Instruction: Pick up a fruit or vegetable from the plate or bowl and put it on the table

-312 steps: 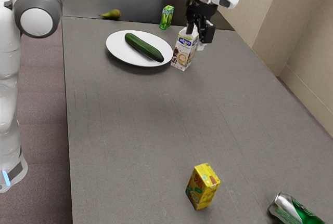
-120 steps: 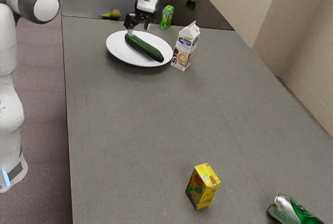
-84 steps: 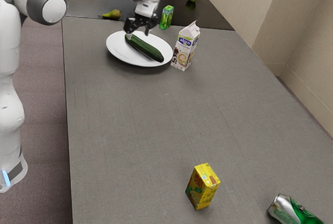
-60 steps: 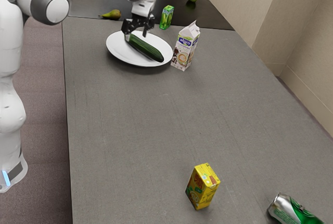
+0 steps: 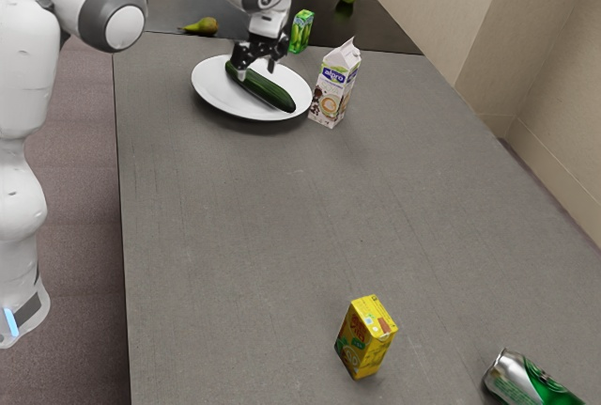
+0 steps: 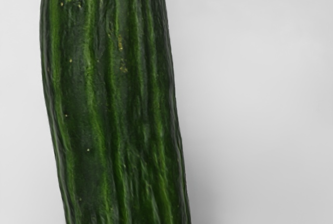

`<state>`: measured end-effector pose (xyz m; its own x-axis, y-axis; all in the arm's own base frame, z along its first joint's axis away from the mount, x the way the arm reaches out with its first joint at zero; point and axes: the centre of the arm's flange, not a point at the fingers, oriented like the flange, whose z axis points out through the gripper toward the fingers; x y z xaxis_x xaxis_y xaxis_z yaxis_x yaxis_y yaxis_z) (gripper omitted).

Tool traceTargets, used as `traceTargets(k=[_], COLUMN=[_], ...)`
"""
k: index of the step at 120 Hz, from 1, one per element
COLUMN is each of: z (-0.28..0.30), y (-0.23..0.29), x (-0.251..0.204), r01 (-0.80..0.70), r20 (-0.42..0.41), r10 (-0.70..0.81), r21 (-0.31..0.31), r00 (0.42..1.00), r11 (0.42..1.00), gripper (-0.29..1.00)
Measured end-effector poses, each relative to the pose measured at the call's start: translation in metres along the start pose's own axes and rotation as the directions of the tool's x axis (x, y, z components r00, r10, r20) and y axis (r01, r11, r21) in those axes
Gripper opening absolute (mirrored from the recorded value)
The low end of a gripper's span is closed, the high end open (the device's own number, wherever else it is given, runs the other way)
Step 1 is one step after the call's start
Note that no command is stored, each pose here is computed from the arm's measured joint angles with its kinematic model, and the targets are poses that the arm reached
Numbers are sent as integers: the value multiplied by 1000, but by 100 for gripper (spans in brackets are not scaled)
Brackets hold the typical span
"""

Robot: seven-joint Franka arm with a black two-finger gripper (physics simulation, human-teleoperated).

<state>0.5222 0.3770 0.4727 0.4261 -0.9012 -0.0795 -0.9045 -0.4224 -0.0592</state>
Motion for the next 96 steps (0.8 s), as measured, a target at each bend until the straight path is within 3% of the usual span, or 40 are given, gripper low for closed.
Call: traceTargets(k=[77,96], z=[44,46], y=[-27,-28], x=[10,10], r01=[19,30], r20=[0,-4], r10=[-19,-30], r21=[-36,-38], r00=[1000,1000], r11=[999,999], gripper=[69,47])
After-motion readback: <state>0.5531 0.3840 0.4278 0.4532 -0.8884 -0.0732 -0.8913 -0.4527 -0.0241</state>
